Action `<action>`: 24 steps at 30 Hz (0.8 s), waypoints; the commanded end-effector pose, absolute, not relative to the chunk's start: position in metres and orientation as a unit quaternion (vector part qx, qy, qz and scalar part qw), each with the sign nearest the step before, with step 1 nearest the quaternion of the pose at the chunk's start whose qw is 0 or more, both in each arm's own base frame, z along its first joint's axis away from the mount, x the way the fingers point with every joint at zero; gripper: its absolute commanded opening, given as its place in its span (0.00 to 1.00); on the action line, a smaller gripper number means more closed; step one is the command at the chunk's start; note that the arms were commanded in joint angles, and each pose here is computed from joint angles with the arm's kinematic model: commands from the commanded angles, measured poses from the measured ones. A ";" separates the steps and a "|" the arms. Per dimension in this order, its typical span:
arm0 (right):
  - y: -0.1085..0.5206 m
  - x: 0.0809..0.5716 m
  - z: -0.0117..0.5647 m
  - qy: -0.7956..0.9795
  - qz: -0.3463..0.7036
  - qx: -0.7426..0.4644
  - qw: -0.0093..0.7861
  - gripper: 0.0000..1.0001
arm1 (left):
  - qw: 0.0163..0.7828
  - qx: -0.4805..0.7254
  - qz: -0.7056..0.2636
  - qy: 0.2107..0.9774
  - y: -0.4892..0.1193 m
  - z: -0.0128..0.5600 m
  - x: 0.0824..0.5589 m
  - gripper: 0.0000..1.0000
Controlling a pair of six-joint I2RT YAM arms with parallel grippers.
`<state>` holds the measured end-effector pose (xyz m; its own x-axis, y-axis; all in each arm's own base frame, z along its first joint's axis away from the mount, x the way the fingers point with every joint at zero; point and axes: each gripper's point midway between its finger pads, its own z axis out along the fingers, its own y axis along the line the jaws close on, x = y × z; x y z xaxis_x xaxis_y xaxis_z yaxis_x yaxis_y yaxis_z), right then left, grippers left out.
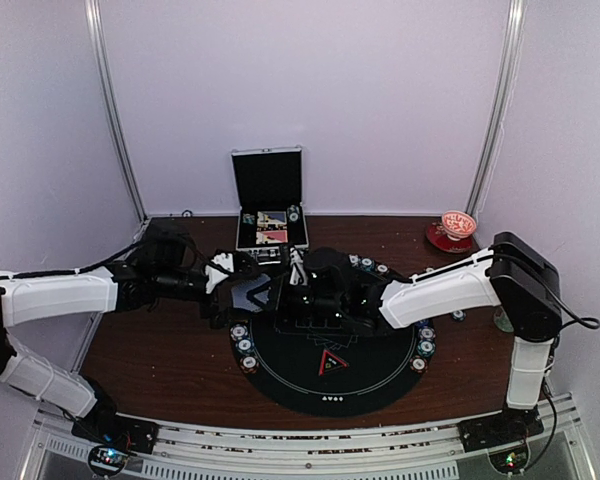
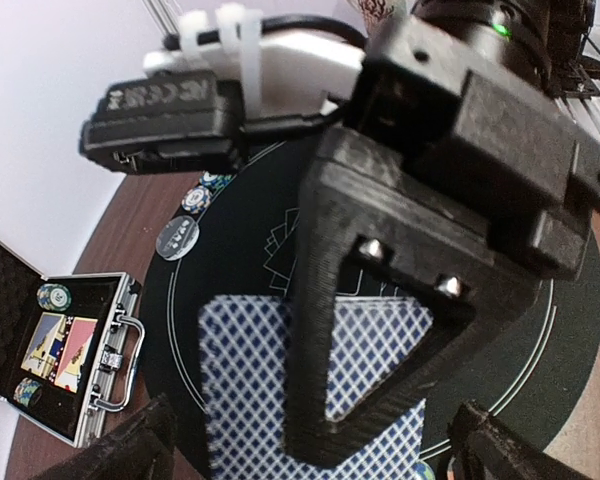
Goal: Distribute texas hold em gaming equipment
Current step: Pass from the right arm to the left
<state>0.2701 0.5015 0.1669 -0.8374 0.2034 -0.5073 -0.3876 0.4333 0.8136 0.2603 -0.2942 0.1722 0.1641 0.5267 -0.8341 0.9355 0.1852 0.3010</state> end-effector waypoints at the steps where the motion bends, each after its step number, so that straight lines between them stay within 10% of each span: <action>1: 0.512 0.274 0.201 0.761 0.574 -0.047 0.299 0.00 | 0.468 0.611 -0.207 0.605 -0.298 0.161 0.261 0.98; 24: 0.531 0.261 0.195 0.752 0.602 -0.048 0.264 0.00 | 0.471 0.610 -0.197 0.607 -0.298 0.156 0.264 0.93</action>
